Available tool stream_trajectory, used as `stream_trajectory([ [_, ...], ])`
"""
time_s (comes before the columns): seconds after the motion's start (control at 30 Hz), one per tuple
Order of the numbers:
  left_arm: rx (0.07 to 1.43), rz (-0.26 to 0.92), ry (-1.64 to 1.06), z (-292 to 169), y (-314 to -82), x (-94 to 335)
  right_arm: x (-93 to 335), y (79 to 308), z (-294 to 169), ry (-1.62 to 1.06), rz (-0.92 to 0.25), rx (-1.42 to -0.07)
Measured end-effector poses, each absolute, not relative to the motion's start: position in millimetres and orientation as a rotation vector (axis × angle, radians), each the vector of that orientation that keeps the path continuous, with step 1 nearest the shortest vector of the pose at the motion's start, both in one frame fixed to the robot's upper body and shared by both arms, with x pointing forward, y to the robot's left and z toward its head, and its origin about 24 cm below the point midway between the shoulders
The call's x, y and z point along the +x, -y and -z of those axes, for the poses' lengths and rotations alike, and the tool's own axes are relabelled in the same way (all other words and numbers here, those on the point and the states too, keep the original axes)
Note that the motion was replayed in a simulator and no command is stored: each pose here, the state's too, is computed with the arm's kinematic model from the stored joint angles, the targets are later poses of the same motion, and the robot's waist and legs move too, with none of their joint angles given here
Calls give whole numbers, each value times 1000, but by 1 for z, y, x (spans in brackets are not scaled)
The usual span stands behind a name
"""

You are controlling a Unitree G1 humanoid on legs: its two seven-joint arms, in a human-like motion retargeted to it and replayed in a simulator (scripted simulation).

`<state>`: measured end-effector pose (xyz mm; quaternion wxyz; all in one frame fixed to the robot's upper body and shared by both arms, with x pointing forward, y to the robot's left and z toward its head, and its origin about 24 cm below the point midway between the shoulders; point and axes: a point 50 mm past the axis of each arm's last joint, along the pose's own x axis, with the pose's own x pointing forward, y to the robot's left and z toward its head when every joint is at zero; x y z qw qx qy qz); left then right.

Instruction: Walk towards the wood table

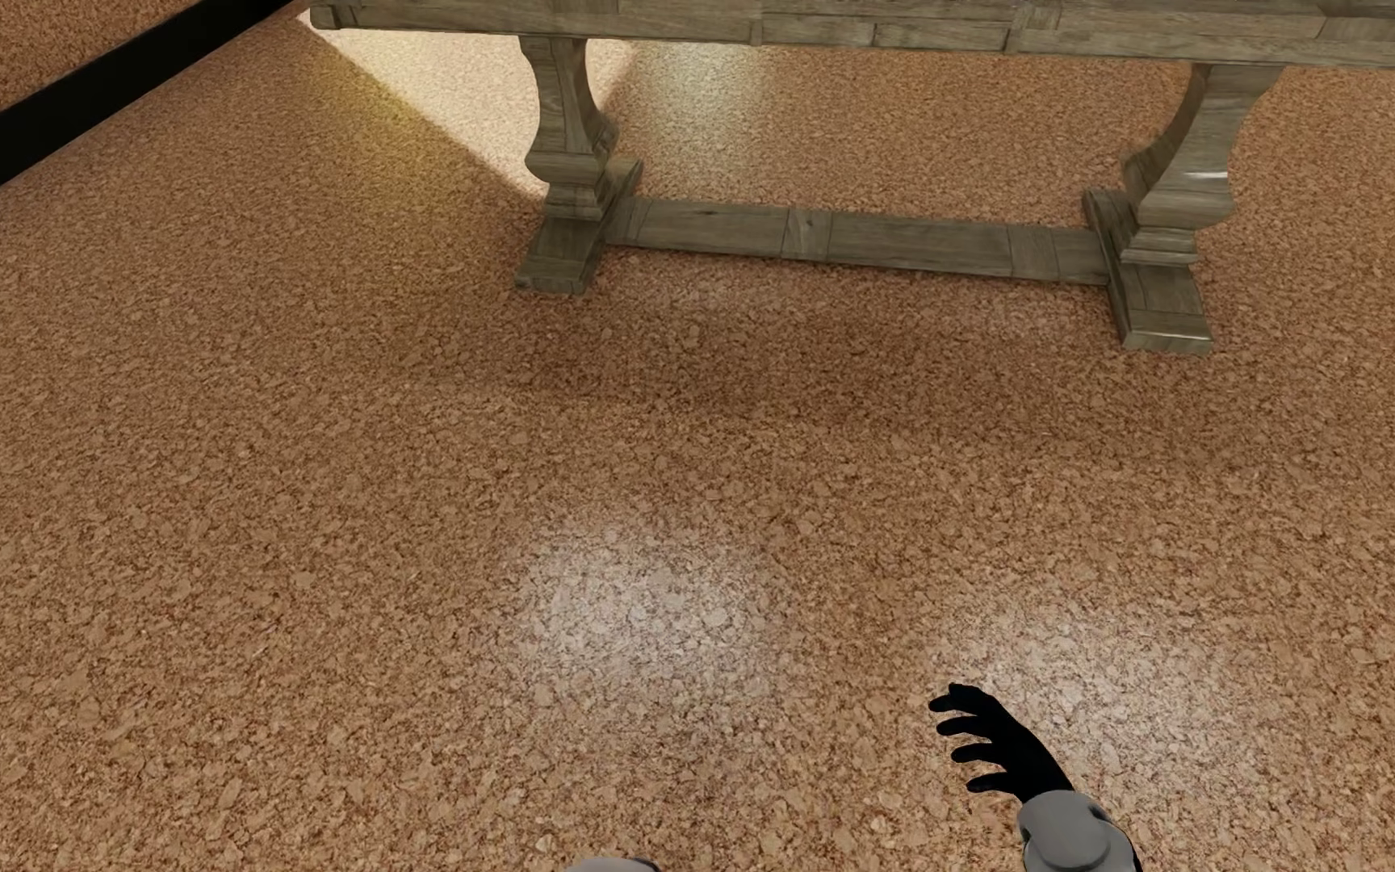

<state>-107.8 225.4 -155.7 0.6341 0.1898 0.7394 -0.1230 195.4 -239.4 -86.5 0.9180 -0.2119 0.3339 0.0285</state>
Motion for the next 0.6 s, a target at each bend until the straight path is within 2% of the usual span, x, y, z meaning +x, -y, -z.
stream_trajectory([
  [0.07, 435, 322, -1680, 158, -217, -105, 196, 226, 88, -676, -111, -439],
  [0.13, 432, 325, -1638, 162, -213, -91, 177, 209, 104, -738, -185, -434],
  [0.23, 400, 199, -1524, 165, -226, -52, 101, 195, 144, -994, -262, -406],
  [0.3, 400, 126, -1404, 161, -239, -17, 30, 197, 164, -1239, -314, -422],
  [0.4, 437, 22, -1231, 147, -268, 39, -51, 217, 167, -1521, -351, -484],
  [0.5, 467, -77, -1118, 131, -295, 85, -98, 238, 155, -1675, -302, -495],
  [0.6, 493, -121, -1000, 111, -310, 120, -116, 240, 149, -1706, -287, -475],
])
